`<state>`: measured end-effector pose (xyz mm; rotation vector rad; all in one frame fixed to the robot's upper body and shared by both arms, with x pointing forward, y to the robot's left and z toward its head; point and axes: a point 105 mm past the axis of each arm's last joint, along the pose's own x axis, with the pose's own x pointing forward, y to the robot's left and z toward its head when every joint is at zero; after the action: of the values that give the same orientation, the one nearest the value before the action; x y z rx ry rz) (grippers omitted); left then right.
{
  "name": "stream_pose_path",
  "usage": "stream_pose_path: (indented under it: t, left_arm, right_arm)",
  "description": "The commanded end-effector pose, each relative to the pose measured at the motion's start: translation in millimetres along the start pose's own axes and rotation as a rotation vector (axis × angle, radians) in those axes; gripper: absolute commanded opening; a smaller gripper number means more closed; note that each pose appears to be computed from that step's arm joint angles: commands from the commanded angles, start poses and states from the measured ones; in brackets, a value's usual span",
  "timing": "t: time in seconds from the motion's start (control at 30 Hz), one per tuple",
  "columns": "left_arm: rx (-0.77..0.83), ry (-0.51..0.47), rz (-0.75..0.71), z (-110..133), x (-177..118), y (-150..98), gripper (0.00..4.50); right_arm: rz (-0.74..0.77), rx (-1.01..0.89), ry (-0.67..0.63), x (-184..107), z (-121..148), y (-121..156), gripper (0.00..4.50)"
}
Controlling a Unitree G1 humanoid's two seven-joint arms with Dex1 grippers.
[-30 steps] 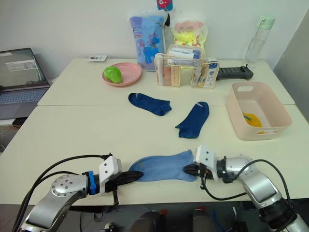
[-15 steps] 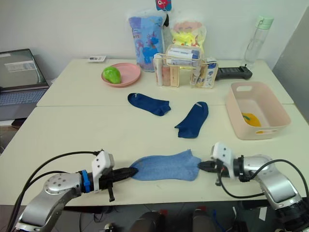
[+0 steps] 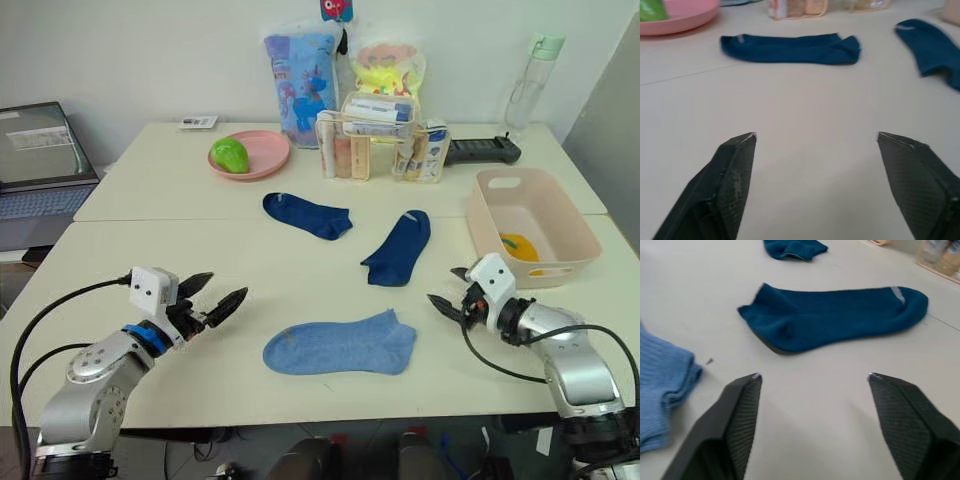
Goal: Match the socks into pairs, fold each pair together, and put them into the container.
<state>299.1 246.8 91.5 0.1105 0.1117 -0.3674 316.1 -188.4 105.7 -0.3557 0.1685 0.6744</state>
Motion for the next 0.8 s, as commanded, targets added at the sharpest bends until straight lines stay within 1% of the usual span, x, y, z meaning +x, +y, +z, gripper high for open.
stream_pose_path:
  t: [0.03,0.17,0.4,0.5,0.6,0.7,0.8]
  left_arm:
    - [0.054,-0.031,0.046,4,-3,5,4.5]
    - [0.066,-0.031,0.046,3,-3,4,4.5]
    - [0.066,-0.016,-0.003,3,-2,-2,4.5]
    - [0.07,-0.016,-0.031,4,0,-6,4.5]
    - [0.065,-0.019,-0.051,6,1,-9,4.5]
    - [0.07,-0.013,-0.054,5,1,-9,4.5]
    - [0.074,-0.009,-0.074,4,1,-13,4.5]
  right_arm:
    - [-0.042,-0.065,-0.02,-3,5,-6,4.49]
    - [-0.055,-0.067,-0.023,-4,4,-8,4.49]
    - [-0.004,-0.07,-0.007,-3,2,1,4.49]
    - [0.032,-0.039,-0.011,-3,4,7,4.49]
    - [0.138,0.059,0.006,-6,6,23,4.49]
    - [0.294,0.178,0.05,-11,6,51,4.49]
    - [0.357,0.264,0.094,-9,7,67,4.49]
